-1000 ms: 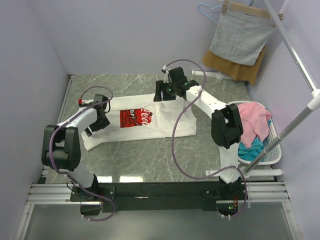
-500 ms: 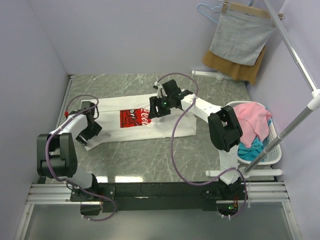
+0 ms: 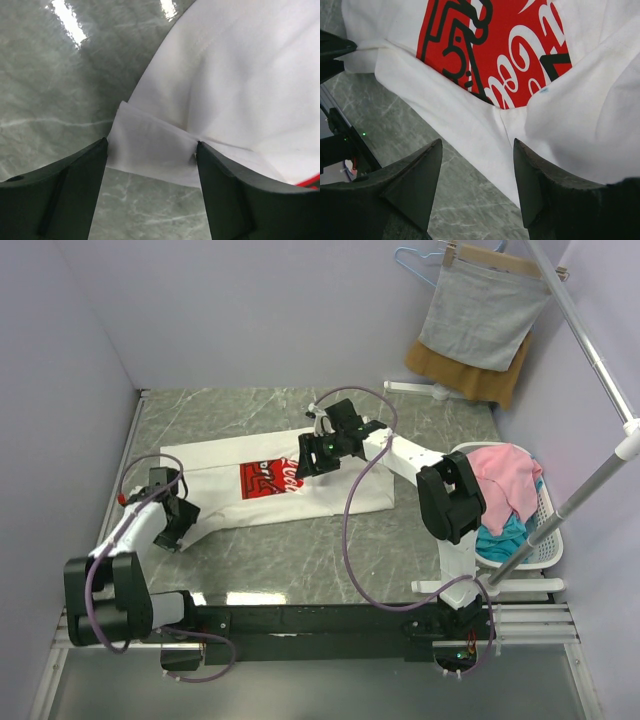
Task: Fold and stack the t-shirts
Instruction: Fold the other side of the tshirt into a rectangle
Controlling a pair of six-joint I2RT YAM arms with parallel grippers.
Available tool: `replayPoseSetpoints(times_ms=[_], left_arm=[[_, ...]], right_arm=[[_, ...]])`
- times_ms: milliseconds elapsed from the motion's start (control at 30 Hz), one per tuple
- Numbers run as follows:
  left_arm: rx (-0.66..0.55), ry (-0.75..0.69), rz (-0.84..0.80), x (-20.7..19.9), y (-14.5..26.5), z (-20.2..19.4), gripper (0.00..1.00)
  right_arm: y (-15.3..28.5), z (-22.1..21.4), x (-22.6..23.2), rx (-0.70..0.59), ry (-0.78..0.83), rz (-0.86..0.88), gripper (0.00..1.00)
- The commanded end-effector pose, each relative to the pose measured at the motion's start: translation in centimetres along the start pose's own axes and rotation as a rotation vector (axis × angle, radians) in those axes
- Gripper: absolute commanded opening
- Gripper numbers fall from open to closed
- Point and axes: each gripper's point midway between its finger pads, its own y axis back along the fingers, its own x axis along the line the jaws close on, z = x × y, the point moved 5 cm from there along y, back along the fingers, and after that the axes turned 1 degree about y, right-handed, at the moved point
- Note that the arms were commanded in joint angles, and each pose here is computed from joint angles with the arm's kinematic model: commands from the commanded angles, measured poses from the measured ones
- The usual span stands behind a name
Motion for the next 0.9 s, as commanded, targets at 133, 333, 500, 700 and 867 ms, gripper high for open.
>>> replayPoseSetpoints(times_ms=[133,333,500,700,867], left_arm=[[-0.07,0.098,-0.05,0.3,1.1,0.6,0.68],[-0.056,0.04,0.01,0.7,0.2,0.4,0.07],[-0.084,0.015,0.054,1.3,0.5,0.9,0.07],[-0.099,0.032,0.006,1.0,1.6,1.2,0.59],[-0.093,0.032,0.019,1.4,1.4,0.9,0.65]], right_arm=[[1.3,1.3,0.9,-0.041,0.035,0.029,0.66],[1.4,1.3,0.6,-0.041,0.036,0.007,0.66],[1.4,1.2,0.5,-0.035,0.033,-0.001,0.66],[1.2,1.1,0.3,-0.03,0.03,0.0,0.66],[1.1,1.1,0.3,-0.026,0.029,-0.005,0.66]])
